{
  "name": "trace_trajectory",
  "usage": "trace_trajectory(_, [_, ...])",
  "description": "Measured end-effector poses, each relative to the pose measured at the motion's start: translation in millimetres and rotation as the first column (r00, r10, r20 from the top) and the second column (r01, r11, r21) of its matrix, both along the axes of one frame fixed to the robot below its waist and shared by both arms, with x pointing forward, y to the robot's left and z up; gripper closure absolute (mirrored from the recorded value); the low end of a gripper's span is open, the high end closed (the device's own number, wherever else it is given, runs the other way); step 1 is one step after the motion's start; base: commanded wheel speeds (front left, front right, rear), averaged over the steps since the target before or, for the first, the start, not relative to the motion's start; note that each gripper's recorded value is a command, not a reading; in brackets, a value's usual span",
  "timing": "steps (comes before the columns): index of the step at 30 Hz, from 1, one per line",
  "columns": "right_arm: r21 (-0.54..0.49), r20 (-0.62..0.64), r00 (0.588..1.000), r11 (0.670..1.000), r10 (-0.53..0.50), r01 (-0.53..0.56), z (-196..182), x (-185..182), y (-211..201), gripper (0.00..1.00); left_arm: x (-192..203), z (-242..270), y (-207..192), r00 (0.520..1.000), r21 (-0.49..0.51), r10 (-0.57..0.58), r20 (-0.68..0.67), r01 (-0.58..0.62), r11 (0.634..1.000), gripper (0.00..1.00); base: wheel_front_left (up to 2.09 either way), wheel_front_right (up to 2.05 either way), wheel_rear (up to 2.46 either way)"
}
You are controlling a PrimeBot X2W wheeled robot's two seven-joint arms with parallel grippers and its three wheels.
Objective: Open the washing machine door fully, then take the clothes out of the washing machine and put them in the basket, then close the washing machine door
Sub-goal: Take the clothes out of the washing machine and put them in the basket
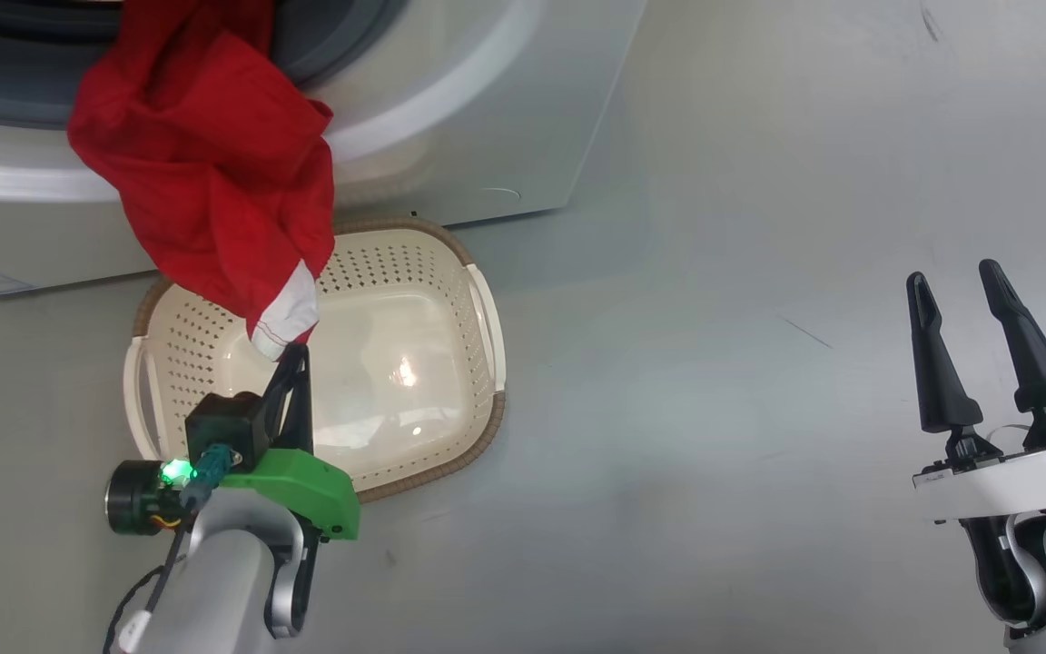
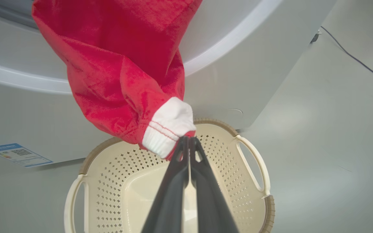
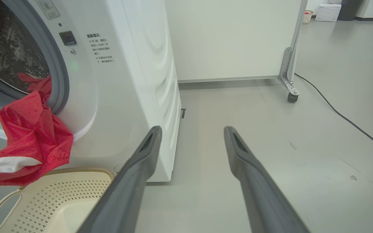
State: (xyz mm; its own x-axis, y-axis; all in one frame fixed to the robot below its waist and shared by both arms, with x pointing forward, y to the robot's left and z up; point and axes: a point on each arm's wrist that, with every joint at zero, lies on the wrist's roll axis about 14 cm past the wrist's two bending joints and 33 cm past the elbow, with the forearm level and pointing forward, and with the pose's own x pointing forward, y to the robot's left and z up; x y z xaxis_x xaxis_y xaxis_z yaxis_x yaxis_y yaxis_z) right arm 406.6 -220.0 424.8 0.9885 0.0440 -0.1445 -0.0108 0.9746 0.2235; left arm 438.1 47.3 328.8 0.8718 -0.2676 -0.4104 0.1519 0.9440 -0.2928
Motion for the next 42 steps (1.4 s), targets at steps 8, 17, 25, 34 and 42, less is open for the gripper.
trace_trajectory(8, [0.002, -0.035, 0.998, 0.999, -0.051, 0.051, -11, -1, -15, 0.00, 11, -53, -4, 0.985, 0.030, -0.008, -0.174, 0.013, 0.999, 1.00, 0.00, 0.00, 0.00])
trace_trajectory(17, [-0.014, -0.053, 0.995, 0.996, -0.085, 0.084, -20, 6, -28, 0.00, 20, -95, -9, 0.953, 0.028, 0.018, -0.302, -0.010, 1.000, 1.00, 0.00, 0.00, 0.00])
trace_trajectory(25, [-0.019, -0.063, 0.993, 0.995, -0.099, 0.098, -23, 5, -33, 0.00, 22, -105, -9, 0.943, 0.029, 0.040, -0.330, -0.033, 0.999, 0.24, 0.00, 0.00, 0.00])
trace_trajectory(34, [-0.002, -0.040, 0.997, 0.998, -0.068, 0.068, -18, 13, -23, 0.00, 21, -97, -3, 0.951, 0.021, 0.065, -0.303, -0.061, 0.998, 0.00, 0.00, 0.00, 0.00])
trace_trajectory(42, [0.003, -0.014, 1.000, 1.000, -0.015, 0.015, -11, 19, -8, 0.00, 31, -65, -2, 0.974, -0.025, 0.073, -0.216, -0.081, 0.996, 0.00, 0.00, 0.00, 0.00])
